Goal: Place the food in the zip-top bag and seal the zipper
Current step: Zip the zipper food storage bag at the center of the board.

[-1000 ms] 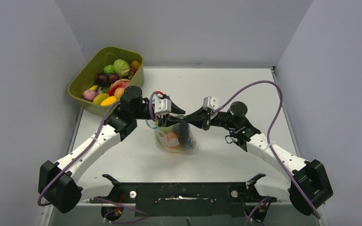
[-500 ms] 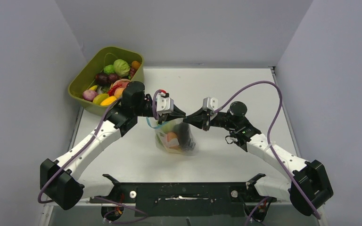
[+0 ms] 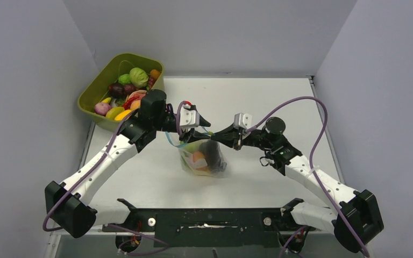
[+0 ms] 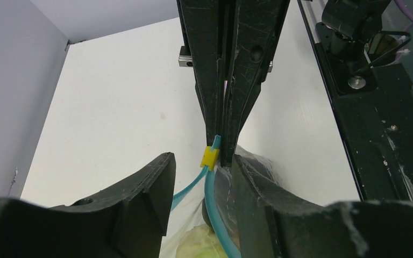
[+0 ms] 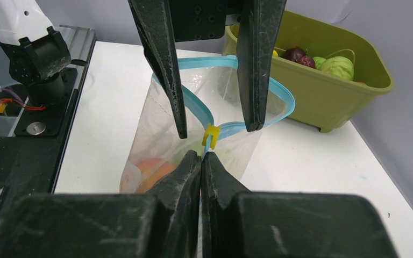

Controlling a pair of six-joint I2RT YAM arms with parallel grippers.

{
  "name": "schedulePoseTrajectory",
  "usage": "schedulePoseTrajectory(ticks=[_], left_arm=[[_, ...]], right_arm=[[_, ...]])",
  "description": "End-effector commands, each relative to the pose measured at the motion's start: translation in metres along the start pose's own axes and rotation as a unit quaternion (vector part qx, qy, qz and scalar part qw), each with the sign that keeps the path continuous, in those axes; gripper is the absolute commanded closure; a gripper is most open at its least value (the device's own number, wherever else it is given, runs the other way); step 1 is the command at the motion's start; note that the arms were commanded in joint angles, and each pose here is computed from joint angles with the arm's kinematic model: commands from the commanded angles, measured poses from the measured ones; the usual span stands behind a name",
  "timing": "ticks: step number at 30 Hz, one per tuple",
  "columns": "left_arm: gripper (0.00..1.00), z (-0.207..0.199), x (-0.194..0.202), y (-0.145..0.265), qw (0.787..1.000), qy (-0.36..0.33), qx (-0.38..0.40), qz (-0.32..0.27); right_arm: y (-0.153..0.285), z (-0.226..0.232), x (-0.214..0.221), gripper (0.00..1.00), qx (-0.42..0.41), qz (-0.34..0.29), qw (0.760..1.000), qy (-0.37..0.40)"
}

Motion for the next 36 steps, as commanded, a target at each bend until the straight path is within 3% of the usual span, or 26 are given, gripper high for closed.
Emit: schedulePoseTrajectory(ticks=[1,12,21,36], left_arm=[[0.58,0.001,-0.017,0.002,0.999,-0.024,0.027,-0.013],[0.71,-0.003,-0.016,0.001,0.998,-0.019,0.054,-0.013],[0.99,-0.003,-0.016,0.001,0.998,-0.029,0.057,-0.012],[1.0,-0.001,-0.014,0.013,0.999,-0.031,0.01,0.012]], right_arm=[[0.0,0.002,-0.028,1.0,-0.01,-0.04,0.998,0.054],[-0.003,0.004,-0.029,1.0,-0.014,-0.041,0.998,0.054],[-0.004,0.004,-0.025,1.0,-0.013,-0.036,0.998,0.051],[0.01,0.004,-0.025,1.0,0.034,-0.041,0.997,0.062]])
Point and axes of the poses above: each gripper's point midway between its finger pads, its own y axis back along the fingers, its own z axis along the line the jaws close on, x = y × z, the point moved 7 cm from there along y, back along the fingers, and after that the axes turned 3 degrees about -y, right-handed, at the moved point
